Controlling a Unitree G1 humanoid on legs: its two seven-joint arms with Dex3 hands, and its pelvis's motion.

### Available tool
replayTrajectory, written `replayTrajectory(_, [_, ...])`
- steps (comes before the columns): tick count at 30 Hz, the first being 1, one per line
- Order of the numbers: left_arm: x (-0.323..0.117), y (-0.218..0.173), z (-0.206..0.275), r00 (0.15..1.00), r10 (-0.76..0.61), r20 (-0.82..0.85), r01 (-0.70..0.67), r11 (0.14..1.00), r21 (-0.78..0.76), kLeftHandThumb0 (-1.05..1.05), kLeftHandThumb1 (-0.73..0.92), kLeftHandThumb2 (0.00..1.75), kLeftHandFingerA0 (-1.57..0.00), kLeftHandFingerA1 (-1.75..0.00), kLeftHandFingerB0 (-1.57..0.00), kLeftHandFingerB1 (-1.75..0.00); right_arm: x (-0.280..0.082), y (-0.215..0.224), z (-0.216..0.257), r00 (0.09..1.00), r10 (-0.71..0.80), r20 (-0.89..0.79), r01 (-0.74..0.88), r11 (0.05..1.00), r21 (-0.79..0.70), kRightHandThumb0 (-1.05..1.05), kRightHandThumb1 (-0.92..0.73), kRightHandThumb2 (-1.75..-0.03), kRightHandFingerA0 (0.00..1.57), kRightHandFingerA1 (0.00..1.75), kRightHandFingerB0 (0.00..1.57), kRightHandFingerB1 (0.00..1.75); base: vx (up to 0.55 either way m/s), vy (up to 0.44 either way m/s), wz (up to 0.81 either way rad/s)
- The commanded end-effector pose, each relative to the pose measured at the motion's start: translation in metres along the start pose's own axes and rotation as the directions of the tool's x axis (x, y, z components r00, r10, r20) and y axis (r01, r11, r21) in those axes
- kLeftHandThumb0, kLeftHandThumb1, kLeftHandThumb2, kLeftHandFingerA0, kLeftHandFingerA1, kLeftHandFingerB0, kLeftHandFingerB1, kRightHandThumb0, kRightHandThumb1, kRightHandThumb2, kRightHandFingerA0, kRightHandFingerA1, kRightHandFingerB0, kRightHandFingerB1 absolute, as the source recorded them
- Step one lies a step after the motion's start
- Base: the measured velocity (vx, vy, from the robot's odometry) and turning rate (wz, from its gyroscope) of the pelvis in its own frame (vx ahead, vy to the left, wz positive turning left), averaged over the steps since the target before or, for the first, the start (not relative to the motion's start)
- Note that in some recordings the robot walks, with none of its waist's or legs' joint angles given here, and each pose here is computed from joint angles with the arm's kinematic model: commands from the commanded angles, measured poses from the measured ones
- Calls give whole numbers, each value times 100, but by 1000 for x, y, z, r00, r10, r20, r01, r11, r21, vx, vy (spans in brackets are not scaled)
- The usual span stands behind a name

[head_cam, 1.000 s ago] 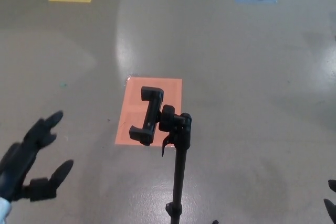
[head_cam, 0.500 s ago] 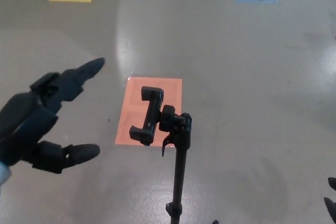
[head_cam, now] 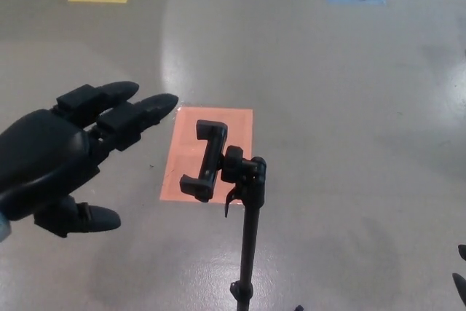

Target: The robot uses its left hand to grab the top of a phone stand kept on the floor and tilt it upwards to adjust its angle

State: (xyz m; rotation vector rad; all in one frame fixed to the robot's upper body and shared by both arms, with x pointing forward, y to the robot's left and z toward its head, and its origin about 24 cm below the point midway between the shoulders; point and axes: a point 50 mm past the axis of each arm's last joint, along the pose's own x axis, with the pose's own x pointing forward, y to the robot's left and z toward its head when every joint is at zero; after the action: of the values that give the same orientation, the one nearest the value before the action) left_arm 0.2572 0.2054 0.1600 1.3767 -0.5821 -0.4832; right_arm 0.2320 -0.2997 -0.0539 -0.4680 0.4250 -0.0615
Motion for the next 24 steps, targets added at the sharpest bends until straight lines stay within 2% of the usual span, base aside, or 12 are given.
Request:
replayTrajectory(1, [1,0,1,999,-46,10,45,992,120,-43,32,67,0,-8,0,-12,-4,-11,-4,999,-36,-1,36,999,2,-84,-85,-66,26,36,19,29,0,0,0])
replayTrajectory(3, [1,0,0,999,-53,7,51,991,127,-45,33,66,0,-5,0,-9,-4,-11,-3,999,-35,-1,35,999,-8,-85,-85,-67,27,37,20,29,0,0,0])
replayTrajectory(4, [2,1,-1,999,-54,5,53,990,131,-43,32,67,0,-10,0,-15,-3,-11,-3,999,-36,-2,36,999,-16,-86,-85,-67,28,38,21,28,0,0,0])
replayTrajectory(7, [3,2,-2,999,-52,5,51,989,136,-44,32,68,0,-11,0,-15,-3,-11,-2,999,-35,0,35,999,-21,-86,-85,-67,28,38,21,29,0,0,0])
replayTrajectory(8, [4,2,-3,999,-53,4,52,989,141,-47,33,67,0,-7,0,-11,-3,-11,-2,999,-34,1,34,999,-22,-84,-67,-102,21,49,15,42,0,0,0])
replayTrajectory(9, [5,2,-3,998,-55,4,54,988,146,-47,33,67,0,-7,0,-11,-3,-11,-2,999,-33,1,33,999,-23,-84,-67,-102,21,49,15,42,0,0,0])
replayTrajectory(10, [6,2,-3,998,-56,7,54,988,147,-48,33,67,0,-5,0,-11,-3,-11,-3,999,-32,1,32,999,-19,-85,-85,-67,27,38,21,29,0,0,0])
replayTrajectory(15, [11,2,1,998,-50,29,45,986,160,-50,34,69,0,-12,0,-13,-5,-10,-6,1000,-24,-12,24,1000,-8,-85,-84,-66,27,37,21,29,0,0,0])
replayTrajectory(16, [12,2,2,998,-51,32,45,985,166,-54,36,68,0,-4,0,-7,-5,-10,-7,1000,-22,-14,21,1000,-4,-86,-84,-66,28,38,21,29,0,0,0])
replayTrajectory(19, [16,2,4,998,-53,41,45,983,177,-56,36,67,0,-3,0,-6,-5,-9,-7,1000,-15,-20,15,1000,-9,-87,-84,-66,27,38,21,29,0,0,0])
replayTrajectory(23, [21,1,7,997,-56,51,45,982,185,-59,37,70,0,-4,0,-8,-6,-9,-9,999,-4,-36,2,999,-37,-87,-85,-66,26,37,20,29,0,0,0])
replayTrajectory(24, [22,1,7,997,-51,58,40,983,179,-55,36,71,0,-9,0,-13,-6,-9,-9,999,-1,-37,0,999,-38,-87,-84,-66,26,37,20,29,0,0,0])
